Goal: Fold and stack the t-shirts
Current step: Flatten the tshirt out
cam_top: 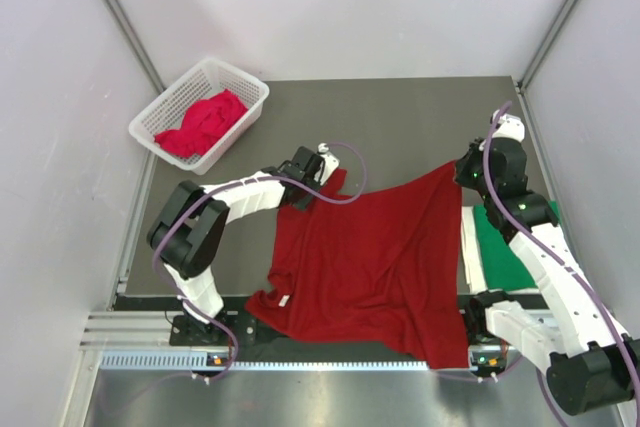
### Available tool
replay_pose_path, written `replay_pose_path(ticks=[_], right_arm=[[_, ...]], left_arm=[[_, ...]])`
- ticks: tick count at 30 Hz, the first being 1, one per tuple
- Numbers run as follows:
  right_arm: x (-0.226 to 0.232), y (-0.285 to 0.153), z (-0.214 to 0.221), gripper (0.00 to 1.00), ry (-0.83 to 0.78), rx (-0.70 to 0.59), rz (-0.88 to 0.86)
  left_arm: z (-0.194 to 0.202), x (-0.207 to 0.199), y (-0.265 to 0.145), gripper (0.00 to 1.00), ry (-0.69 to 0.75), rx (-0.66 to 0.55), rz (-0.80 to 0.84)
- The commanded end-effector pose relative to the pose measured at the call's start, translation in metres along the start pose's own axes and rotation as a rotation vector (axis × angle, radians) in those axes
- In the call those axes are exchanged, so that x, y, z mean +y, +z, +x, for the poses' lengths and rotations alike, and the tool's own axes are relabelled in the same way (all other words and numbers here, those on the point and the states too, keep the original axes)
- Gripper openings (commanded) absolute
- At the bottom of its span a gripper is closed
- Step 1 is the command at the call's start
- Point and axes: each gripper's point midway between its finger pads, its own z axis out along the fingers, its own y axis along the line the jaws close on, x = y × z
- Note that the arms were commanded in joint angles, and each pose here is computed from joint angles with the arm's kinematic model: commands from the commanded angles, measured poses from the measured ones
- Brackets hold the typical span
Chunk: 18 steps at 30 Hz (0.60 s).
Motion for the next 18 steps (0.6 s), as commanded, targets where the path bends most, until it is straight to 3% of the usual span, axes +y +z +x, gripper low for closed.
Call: replay_pose_path(ticks=[1,18], right_arm=[[0.004,-0.003,-0.019,0.00,0.027,-0.067,-0.022],[0.002,-0.003,-0.020,0.00,0.030,-0.073,-0.022]], left_arm=[[-0.011,0.003,0.005,0.36,0.015,-0.036,-0.020],[-0.011,0.020,0.014,0.34,0.024,-0.028,-0.127]])
